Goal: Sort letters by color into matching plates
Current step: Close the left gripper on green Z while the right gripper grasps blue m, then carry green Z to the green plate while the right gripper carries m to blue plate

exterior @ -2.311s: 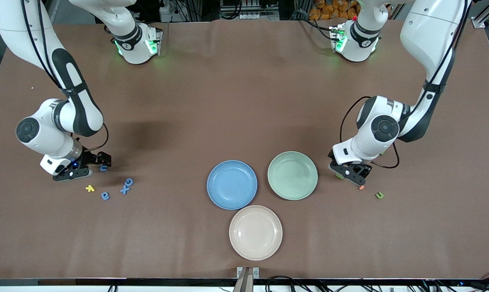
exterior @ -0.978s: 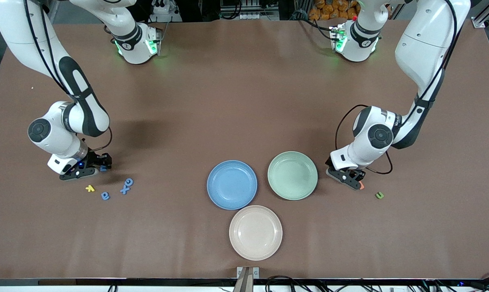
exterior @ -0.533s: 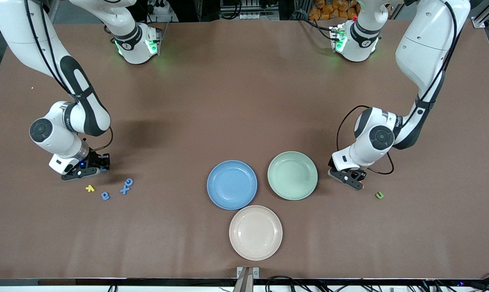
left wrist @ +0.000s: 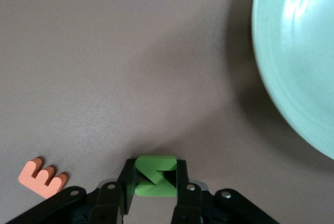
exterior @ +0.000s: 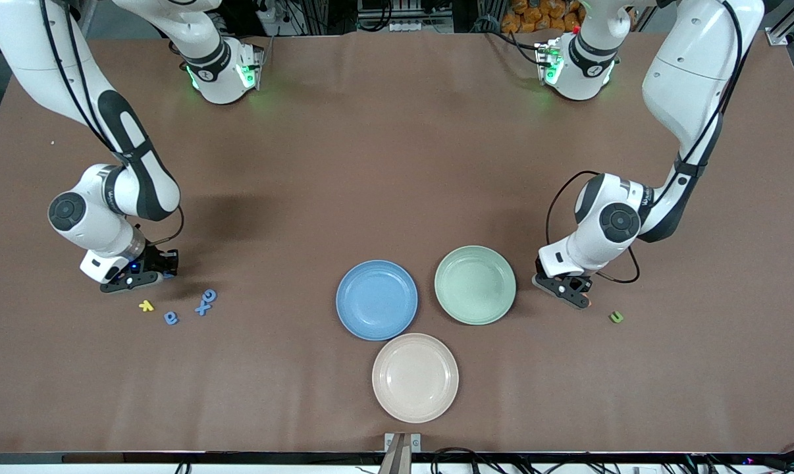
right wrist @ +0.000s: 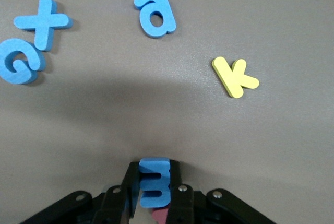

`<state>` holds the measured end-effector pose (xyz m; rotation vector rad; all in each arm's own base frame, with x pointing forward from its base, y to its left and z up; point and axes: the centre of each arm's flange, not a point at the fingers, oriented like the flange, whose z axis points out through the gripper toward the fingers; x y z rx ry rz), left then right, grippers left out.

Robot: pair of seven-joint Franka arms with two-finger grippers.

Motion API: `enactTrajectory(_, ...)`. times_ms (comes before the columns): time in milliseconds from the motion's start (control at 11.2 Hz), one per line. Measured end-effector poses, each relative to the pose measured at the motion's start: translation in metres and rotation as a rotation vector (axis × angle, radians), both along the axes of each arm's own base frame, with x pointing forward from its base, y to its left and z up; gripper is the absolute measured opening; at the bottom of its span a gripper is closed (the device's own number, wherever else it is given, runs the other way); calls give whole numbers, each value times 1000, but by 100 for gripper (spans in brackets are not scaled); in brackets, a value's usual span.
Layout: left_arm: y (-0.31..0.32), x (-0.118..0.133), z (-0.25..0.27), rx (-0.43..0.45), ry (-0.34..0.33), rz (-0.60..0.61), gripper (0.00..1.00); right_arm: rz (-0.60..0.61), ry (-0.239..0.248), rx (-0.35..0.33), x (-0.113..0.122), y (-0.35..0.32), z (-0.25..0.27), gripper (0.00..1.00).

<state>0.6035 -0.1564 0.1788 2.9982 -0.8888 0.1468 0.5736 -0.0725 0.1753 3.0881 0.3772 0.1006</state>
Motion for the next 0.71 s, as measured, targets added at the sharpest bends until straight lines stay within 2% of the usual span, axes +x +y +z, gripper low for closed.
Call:
enactTrajectory(356,4,16,30,-6,-62,11,35,-2,-11,0,6,-1,6,27)
enactTrajectory(533,3,23,58,6,-73,12,35,-15,36,19,23,2,26,27)
enactTrajectory(711,-4,29,78,4,-89,12,35,-38,43,36,42,12,55,27)
